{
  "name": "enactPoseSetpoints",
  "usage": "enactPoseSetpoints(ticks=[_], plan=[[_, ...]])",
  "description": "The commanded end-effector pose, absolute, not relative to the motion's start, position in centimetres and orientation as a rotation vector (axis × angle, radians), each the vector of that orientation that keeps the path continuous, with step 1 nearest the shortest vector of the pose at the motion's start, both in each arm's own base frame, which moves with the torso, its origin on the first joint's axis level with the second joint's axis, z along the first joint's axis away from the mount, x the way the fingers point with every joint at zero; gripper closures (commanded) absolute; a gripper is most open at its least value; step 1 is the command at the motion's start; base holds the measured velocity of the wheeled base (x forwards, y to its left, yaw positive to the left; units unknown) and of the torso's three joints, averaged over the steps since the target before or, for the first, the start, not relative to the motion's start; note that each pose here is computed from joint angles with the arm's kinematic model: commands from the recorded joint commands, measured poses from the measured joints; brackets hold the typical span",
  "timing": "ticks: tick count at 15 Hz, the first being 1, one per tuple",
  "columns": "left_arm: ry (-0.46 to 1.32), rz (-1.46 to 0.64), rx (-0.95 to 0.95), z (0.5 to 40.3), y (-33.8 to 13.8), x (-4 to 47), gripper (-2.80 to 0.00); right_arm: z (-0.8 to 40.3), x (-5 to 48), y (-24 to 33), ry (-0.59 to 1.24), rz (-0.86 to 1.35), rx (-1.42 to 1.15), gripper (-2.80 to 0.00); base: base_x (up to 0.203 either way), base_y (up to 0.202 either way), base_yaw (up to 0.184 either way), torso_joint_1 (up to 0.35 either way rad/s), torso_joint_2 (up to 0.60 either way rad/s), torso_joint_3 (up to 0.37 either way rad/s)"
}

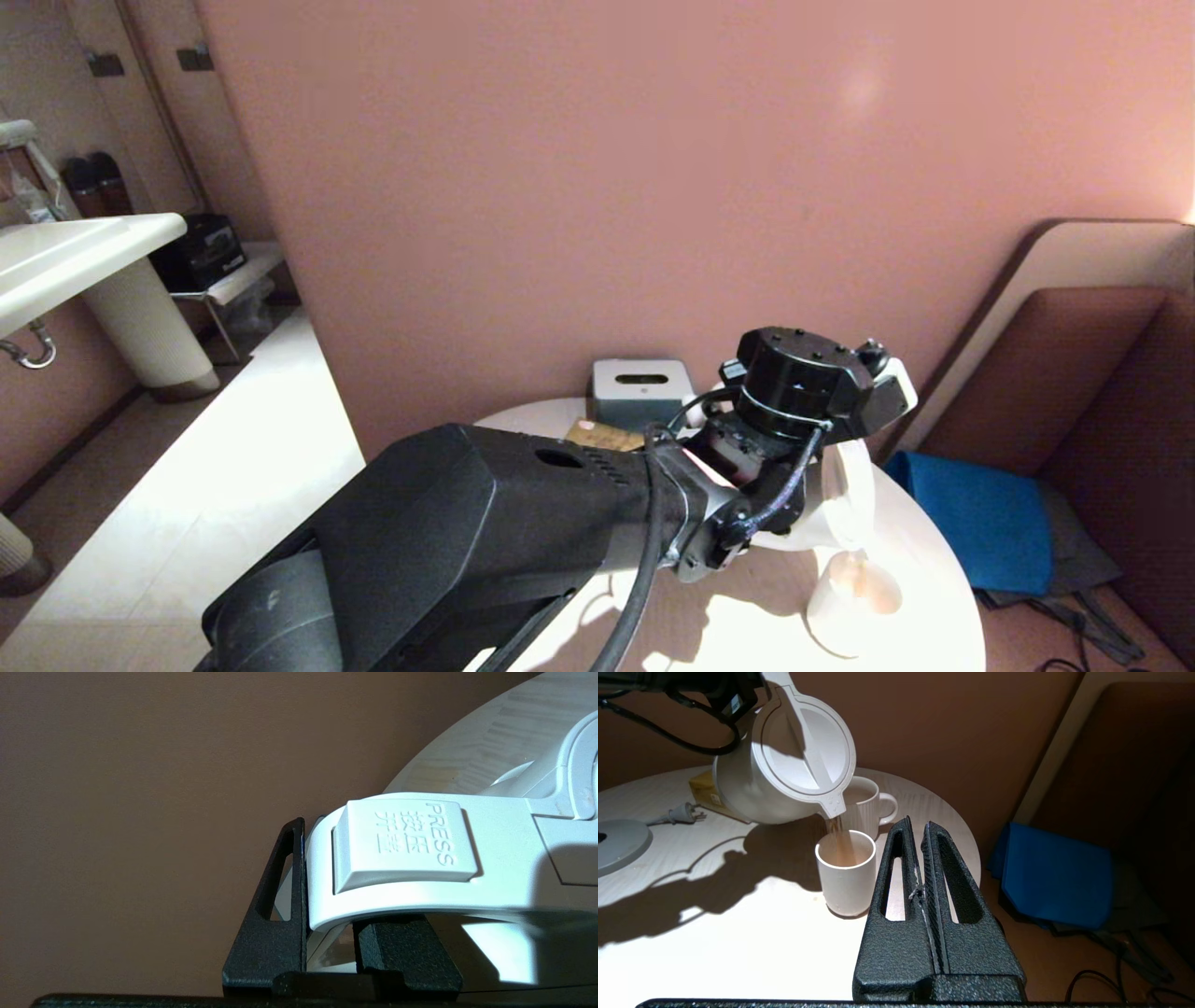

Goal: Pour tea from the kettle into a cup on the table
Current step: Pour water into the cup

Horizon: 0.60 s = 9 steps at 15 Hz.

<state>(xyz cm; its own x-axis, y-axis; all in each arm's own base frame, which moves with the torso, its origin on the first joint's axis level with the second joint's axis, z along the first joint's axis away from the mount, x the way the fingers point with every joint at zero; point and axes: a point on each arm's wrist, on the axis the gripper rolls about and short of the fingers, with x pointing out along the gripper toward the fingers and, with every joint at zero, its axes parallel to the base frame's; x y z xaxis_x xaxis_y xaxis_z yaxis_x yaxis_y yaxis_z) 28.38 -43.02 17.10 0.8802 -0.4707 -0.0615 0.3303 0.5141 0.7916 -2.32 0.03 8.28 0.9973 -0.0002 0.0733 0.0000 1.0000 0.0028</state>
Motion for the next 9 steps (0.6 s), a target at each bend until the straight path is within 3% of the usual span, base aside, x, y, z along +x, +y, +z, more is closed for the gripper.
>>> enactPoseSetpoints(ticks=[1, 9], plan=[[-0.170, -0.481, 0.919, 16.97, -43.07, 28.40, 0.00, 8.29, -2.31, 0.03, -0.072, 0.000, 0.003, 0.00, 0.000, 0.000, 0.000, 0.000, 0.00, 0.000], [-0.188, -0.485, 0.954, 17.16, -43.27, 28.07, 0.00, 8.30, -2.31, 0.03, -0.074, -0.001, 0.003, 0.00, 0.000, 0.000, 0.000, 0.000, 0.00, 0.000]])
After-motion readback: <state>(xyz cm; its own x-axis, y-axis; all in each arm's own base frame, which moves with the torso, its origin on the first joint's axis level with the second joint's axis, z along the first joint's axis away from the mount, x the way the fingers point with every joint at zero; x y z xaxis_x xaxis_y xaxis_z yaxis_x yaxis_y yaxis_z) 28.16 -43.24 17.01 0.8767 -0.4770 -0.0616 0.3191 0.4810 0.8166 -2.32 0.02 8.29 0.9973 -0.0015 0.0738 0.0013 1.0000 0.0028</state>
